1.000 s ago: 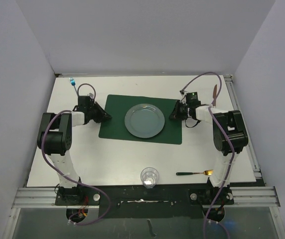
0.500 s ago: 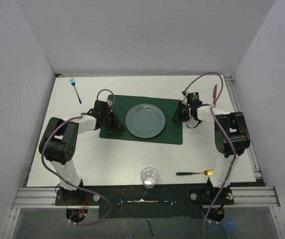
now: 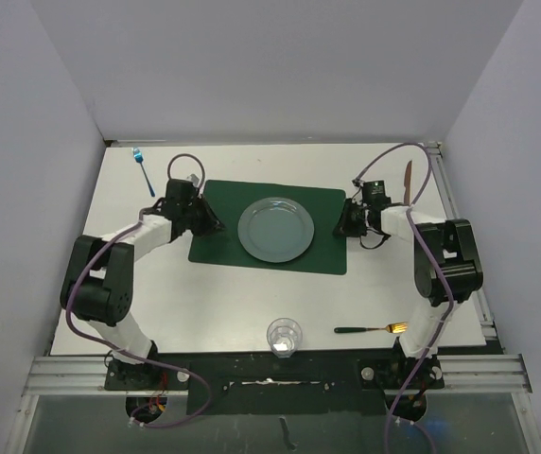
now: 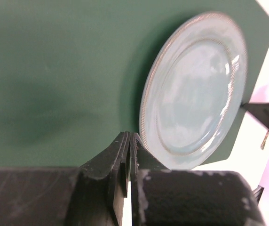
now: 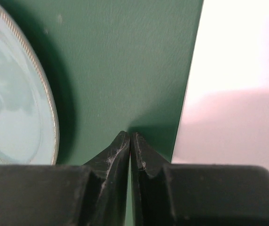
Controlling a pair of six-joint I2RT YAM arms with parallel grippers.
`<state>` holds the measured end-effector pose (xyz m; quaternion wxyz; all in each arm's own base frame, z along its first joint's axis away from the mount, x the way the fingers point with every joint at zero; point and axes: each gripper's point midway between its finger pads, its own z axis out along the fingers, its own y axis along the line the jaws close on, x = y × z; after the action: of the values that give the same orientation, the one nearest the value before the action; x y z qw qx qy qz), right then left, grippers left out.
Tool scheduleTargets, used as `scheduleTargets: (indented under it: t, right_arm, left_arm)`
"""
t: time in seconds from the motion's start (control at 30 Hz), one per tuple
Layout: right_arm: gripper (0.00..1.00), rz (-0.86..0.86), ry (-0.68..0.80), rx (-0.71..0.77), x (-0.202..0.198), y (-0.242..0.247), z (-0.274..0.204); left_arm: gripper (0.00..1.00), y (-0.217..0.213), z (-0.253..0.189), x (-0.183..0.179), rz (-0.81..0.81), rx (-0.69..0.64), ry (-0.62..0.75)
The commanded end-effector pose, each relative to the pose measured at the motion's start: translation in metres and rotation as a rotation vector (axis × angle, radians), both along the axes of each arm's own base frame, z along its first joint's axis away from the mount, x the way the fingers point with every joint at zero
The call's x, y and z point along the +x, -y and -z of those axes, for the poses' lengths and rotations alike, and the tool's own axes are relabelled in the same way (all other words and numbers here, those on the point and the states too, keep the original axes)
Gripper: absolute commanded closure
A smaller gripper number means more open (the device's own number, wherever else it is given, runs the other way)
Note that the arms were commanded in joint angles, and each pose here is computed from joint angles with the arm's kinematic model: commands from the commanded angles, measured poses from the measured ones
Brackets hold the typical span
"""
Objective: Set the dinner table for one person
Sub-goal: Adjust the napkin at the center of the board.
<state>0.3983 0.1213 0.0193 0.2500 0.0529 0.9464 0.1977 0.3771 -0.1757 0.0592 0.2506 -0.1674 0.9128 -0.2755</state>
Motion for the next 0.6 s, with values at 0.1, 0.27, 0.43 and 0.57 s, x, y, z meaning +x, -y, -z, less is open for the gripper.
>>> scheduleTargets:
  t: [0.1, 0.27, 0.43, 0.57]
  right_arm:
    - [0.93, -0.054, 0.114, 0.171, -0.012, -0.014, -0.04]
    - [0.92, -0.048, 0.144, 0.231, -0.014, -0.013, -0.053]
    - [0.92, -0.058, 0.126, 0.303, -0.018, -0.024, -0.054]
    - [0.92, -0.068, 0.099, 0.343, -0.03, -0.033, -0.05]
  left_arm:
    - [0.97, -0.017, -0.065, 0.054, -0.008, -0.244, 0.216]
    - [0.97, -0.065, -0.063, 0.07, -0.121, -0.275, 0.261]
    - [0.97, -0.073, -0.026, 0.076, -0.139, -0.272, 0.192]
    - [0.97, -0.059, -0.006, 0.073, -0.103, -0.362, 0.165]
